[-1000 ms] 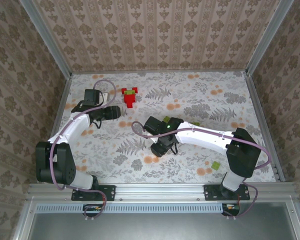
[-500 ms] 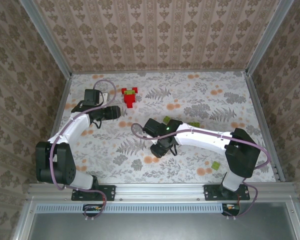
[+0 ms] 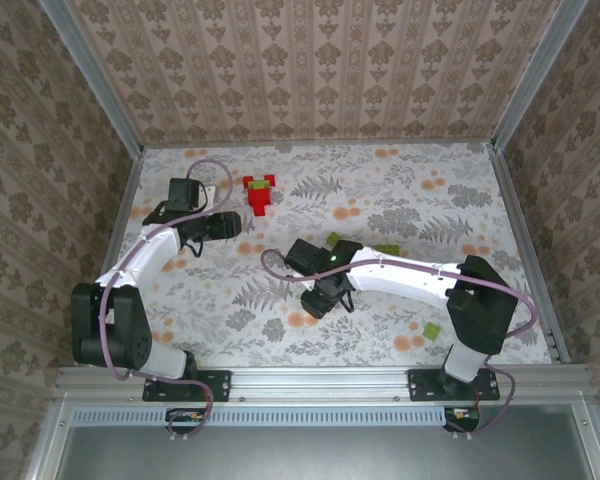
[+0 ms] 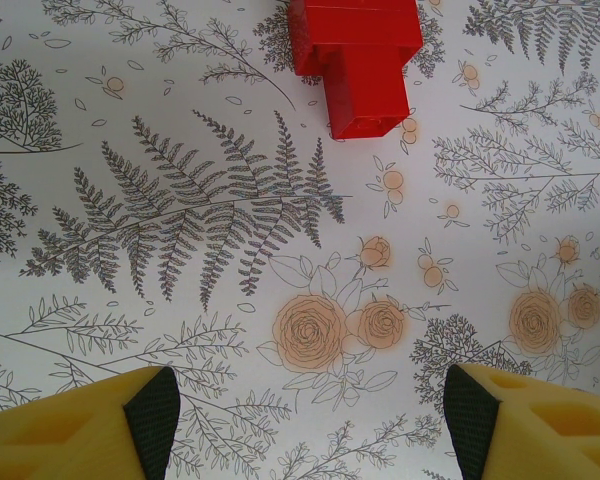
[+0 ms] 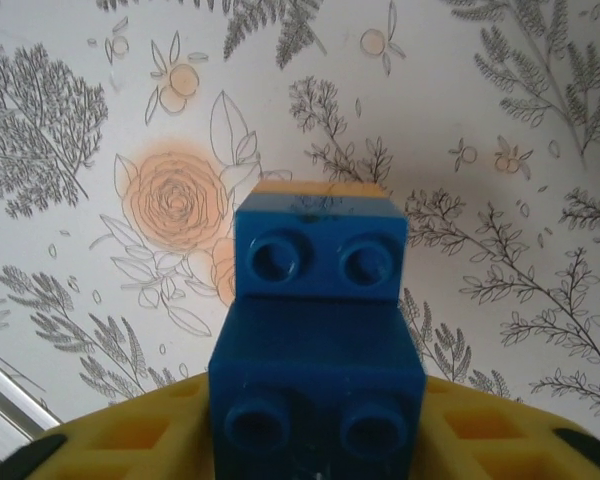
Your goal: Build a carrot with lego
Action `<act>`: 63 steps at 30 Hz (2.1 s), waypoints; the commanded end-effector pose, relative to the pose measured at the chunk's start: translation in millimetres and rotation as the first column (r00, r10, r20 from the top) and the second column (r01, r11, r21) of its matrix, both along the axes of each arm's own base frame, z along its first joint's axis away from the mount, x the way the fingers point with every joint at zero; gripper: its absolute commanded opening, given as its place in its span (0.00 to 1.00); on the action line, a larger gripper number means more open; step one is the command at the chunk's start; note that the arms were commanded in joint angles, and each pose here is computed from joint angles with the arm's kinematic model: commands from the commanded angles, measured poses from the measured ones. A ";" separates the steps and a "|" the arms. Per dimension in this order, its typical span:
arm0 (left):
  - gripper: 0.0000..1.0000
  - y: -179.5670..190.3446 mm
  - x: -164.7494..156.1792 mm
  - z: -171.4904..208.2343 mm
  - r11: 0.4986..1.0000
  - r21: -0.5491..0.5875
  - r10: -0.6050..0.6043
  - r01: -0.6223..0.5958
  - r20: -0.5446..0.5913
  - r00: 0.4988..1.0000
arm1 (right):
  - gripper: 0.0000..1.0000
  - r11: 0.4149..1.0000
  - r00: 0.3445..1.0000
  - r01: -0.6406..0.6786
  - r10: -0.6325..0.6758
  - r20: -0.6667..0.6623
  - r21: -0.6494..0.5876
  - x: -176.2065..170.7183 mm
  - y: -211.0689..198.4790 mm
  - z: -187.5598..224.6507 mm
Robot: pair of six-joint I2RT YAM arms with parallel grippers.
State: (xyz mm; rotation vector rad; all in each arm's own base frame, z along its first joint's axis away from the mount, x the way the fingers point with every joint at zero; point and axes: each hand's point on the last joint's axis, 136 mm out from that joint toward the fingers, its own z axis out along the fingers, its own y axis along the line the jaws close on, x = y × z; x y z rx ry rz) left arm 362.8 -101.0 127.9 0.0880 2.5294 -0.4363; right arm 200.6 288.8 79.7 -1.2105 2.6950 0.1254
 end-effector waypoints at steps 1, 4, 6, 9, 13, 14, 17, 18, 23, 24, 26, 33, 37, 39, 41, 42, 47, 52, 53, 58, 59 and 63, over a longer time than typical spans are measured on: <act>0.73 -2.4 3.2 6.5 1.000 0.005 -0.020 0.020 0.021 1.000 | 0.51 1.000 0.999 -0.028 0.028 -0.018 -0.006 -3.2 3.5 7.3; 0.73 -2.6 3.1 6.9 1.000 0.005 -0.021 0.020 0.021 1.000 | 0.52 0.999 1.000 -0.028 0.028 -0.004 0.022 2.3 9.3 13.1; 0.73 -2.2 2.8 6.9 1.000 0.007 -0.020 0.020 0.021 1.000 | 0.55 0.999 1.000 -0.027 0.027 0.001 0.038 4.7 12.2 15.0; 0.73 -2.0 2.9 8.2 1.000 0.007 -0.020 0.020 0.024 1.000 | 0.66 0.997 0.999 -0.030 0.030 0.015 0.068 6.3 16.5 20.6; 0.73 -2.8 3.7 9.3 1.000 0.004 -0.021 0.021 0.026 0.999 | 0.73 0.995 0.997 -0.019 0.011 0.082 0.099 14.2 13.5 43.9; 0.73 -2.9 3.6 9.0 1.000 0.003 -0.021 0.021 0.024 0.999 | 0.74 0.995 0.994 -0.006 -0.005 0.106 0.103 18.2 9.2 52.6; 0.73 -3.0 3.5 8.7 1.000 0.003 -0.022 0.022 0.025 0.999 | 0.76 0.988 0.984 0.052 -0.076 0.163 0.145 33.3 -7.8 79.7; 0.73 -3.1 3.4 8.6 1.000 0.002 -0.022 0.022 0.024 0.999 | 0.76 0.984 0.978 0.079 -0.108 0.180 0.161 39.4 -15.2 87.7; 0.73 -4.0 4.0 9.1 1.000 -0.003 -0.024 0.024 0.026 0.999 | 0.79 0.917 0.887 0.354 -0.391 0.244 0.183 91.2 -89.4 112.2; 0.73 -4.3 4.1 9.1 1.000 -0.004 -0.025 0.025 0.027 0.999 | 0.79 0.898 0.861 0.412 -0.439 0.257 0.156 100.0 -106.2 110.5; 0.73 -4.8 3.3 8.6 1.000 -0.008 -0.026 0.026 0.025 0.999 | 0.79 0.834 0.792 0.545 -0.547 0.272 0.090 118.0 -143.4 98.2; 0.73 -6.0 1.2 14.6 0.999 -0.018 -0.030 0.031 0.041 0.999 | 0.79 0.660 0.644 0.751 -0.743 0.182 0.035 151.2 -196.6 28.1; 0.73 -6.5 0.0 17.4 0.999 -0.023 -0.031 0.032 0.049 0.998 | 0.78 0.598 0.586 0.801 -0.796 0.151 0.042 161.6 -209.7 -1.6; 0.73 -6.7 -0.2 16.9 0.999 -0.025 -0.030 0.032 0.048 0.998 | 0.78 0.579 0.569 0.813 -0.812 0.129 0.059 169.9 -212.5 -15.1; 0.73 -7.4 -0.4 16.5 0.999 -0.030 -0.032 0.033 0.046 0.998 | 0.77 0.568 0.560 0.820 -0.822 0.106 0.072 178.9 -212.8 -26.4; 0.73 -7.4 -0.3 16.6 0.999 -0.031 -0.032 0.033 0.046 0.998 | 0.77 0.568 0.561 0.819 -0.823 0.090 0.085 183.8 -210.4 -31.9; 0.73 -6.8 -0.6 16.8 0.999 -0.027 -0.031 0.033 0.047 0.998 | 0.75 0.586 0.592 0.797 -0.806 0.001 0.148 205.6 -187.9 -54.5; 0.73 -5.7 -0.6 16.5 0.999 -0.021 -0.029 0.030 0.047 0.998 | 0.73 0.596 0.602 0.793 -0.798 -0.020 0.129 202.3 -183.2 -68.2; 0.73 -5.9 -0.6 16.5 0.999 -0.022 -0.029 0.030 0.047 0.998 | 0.73 0.596 0.603 0.793 -0.797 -0.023 0.130 199.4 -183.4 -66.9; 0.73 -7.0 1.2 14.1 0.999 -0.025 -0.031 0.032 0.042 0.999 | 0.73 0.594 0.599 0.797 -0.800 -0.020 0.112 183.7 -188.5 -58.0; 0.73 -7.3 0.9 13.9 0.999 -0.026 -0.032 0.033 0.041 0.999 | 0.72 0.595 0.601 0.796 -0.799 -0.028 0.108 180.4 -188.5 -56.7; 0.73 -7.7 0.7 14.3 0.999 -0.025 -0.034 0.035 0.043 0.999 | 0.72 0.626 0.631 0.775 -0.773 -0.065 0.083 163.6 -181.2 -54.5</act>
